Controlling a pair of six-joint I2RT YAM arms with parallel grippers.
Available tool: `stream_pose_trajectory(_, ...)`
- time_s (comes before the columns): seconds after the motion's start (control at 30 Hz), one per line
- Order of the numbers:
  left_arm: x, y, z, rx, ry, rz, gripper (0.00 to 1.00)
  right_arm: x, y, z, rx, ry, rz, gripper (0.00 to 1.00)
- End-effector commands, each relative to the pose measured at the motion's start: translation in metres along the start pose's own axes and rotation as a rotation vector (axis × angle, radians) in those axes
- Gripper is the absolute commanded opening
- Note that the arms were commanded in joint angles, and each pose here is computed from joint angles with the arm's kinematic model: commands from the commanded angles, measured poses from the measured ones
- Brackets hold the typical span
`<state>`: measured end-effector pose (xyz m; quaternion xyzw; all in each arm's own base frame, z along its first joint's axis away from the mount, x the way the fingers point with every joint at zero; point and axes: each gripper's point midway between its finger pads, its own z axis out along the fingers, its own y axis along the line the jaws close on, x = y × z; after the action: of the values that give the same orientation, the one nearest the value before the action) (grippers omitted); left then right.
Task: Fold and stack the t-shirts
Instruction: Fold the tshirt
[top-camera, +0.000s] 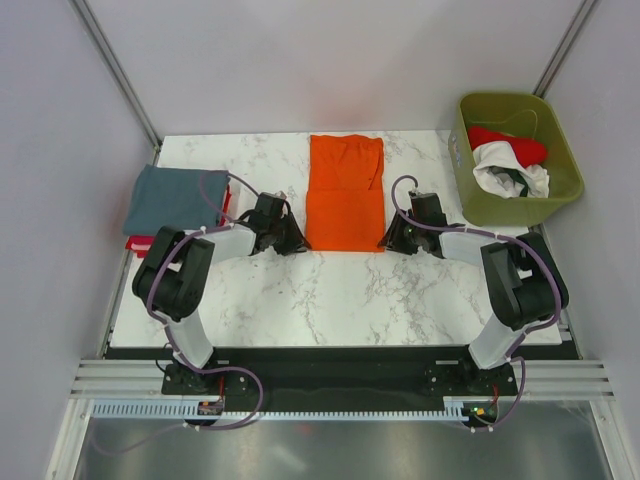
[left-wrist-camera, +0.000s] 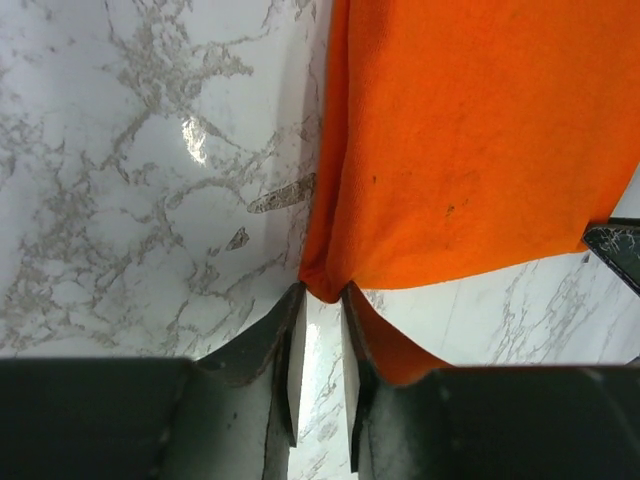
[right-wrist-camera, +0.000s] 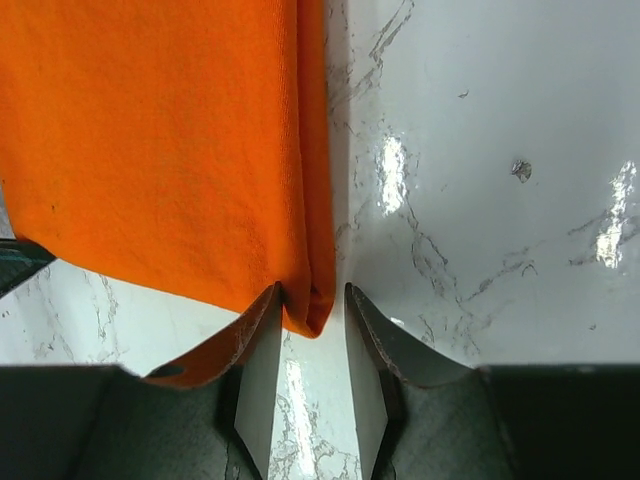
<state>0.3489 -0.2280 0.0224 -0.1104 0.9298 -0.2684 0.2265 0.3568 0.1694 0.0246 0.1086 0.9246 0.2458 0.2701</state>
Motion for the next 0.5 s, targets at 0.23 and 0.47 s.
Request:
stream_pose_trajectory(0.23, -0.001, 0.003, 0.008, -0.029, -0.027, -0.004, 0.02, 0.020, -0.003, 0.005, 0.015, 0.060, -0.014, 0.04)
stream_pose_trajectory(0.47, -0.001, -0.012, -0.023, 0.011, -0.068, 0.055, 0.02, 0.025, 0.016, -0.020, -0.077, 0.068, -0.016, 0.00)
